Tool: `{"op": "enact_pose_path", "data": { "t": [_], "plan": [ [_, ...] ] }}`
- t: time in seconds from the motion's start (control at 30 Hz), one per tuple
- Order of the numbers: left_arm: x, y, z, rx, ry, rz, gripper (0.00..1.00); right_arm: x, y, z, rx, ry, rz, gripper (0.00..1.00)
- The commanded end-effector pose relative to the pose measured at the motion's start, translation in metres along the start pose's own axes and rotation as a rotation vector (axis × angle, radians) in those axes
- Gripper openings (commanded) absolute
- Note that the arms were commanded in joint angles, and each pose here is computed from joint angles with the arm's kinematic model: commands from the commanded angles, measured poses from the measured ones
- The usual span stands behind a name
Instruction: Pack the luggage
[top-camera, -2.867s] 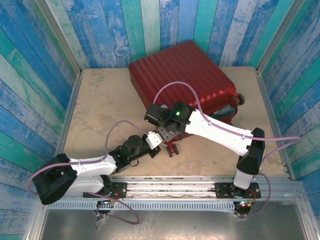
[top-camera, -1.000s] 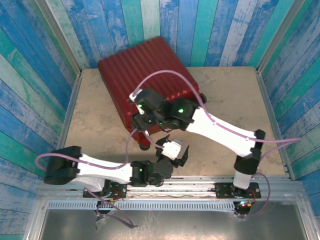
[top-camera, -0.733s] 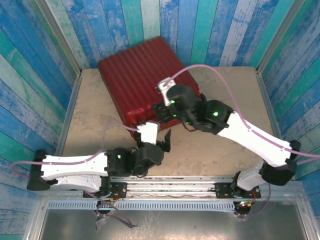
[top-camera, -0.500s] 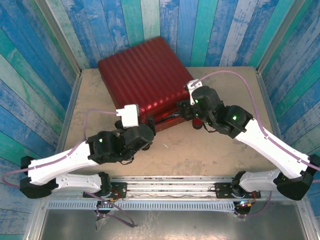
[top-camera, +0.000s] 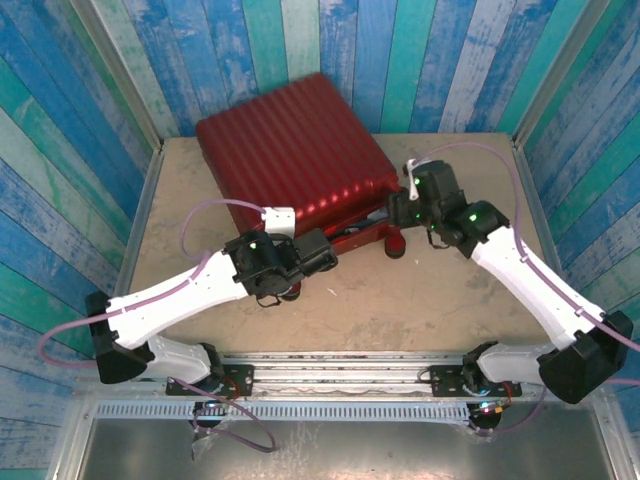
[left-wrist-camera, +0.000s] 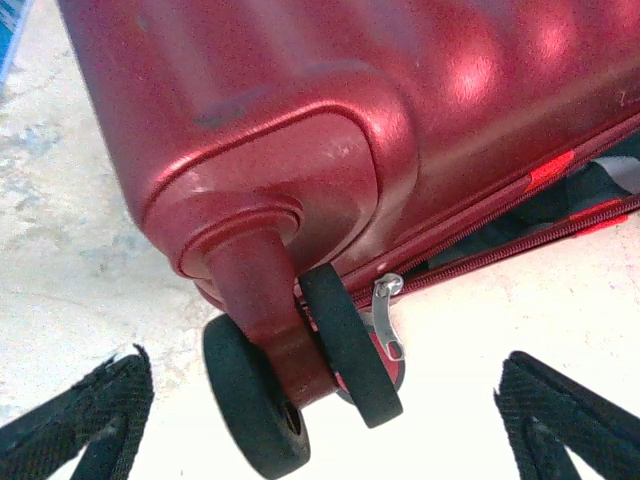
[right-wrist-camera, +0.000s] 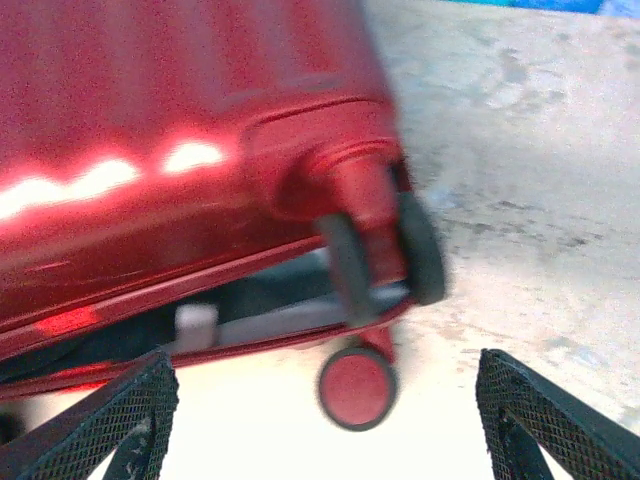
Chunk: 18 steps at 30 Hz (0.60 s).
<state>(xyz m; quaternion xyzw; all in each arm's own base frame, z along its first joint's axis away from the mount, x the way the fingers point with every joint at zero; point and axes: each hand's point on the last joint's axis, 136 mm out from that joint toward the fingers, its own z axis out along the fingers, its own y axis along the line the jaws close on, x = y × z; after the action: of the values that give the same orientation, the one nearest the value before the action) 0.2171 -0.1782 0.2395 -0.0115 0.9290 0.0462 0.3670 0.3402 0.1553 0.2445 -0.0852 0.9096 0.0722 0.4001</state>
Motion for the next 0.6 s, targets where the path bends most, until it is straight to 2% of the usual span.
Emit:
{"op": "enact_pose_path", "data": {
  "t": [0.0,0.03,0.13,0.4,0.57],
  "plan": [
    [0.001,-0.002,-0.007,0.120,0.016,-0.043,0.99,-0.002,-0.011,0.013,-0.031,0.032,-0.054,0.81],
    [0.001,-0.003,-0.007,0.141,0.016,-0.054,0.94,-0.002,-0.016,0.019,-0.033,0.046,-0.053,0.82],
    [0.002,-0.007,-0.004,0.184,0.027,-0.069,0.93,-0.006,-0.020,0.033,-0.078,0.078,-0.074,0.83],
    [-0.001,0.006,0.003,0.162,0.007,-0.091,0.93,-0.010,0.002,0.068,-0.207,0.168,-0.190,0.84],
    [-0.001,0.016,0.004,0.165,0.000,-0.113,0.93,-0.005,-0.004,0.088,-0.171,0.225,-0.206,0.84]
  ]
}}
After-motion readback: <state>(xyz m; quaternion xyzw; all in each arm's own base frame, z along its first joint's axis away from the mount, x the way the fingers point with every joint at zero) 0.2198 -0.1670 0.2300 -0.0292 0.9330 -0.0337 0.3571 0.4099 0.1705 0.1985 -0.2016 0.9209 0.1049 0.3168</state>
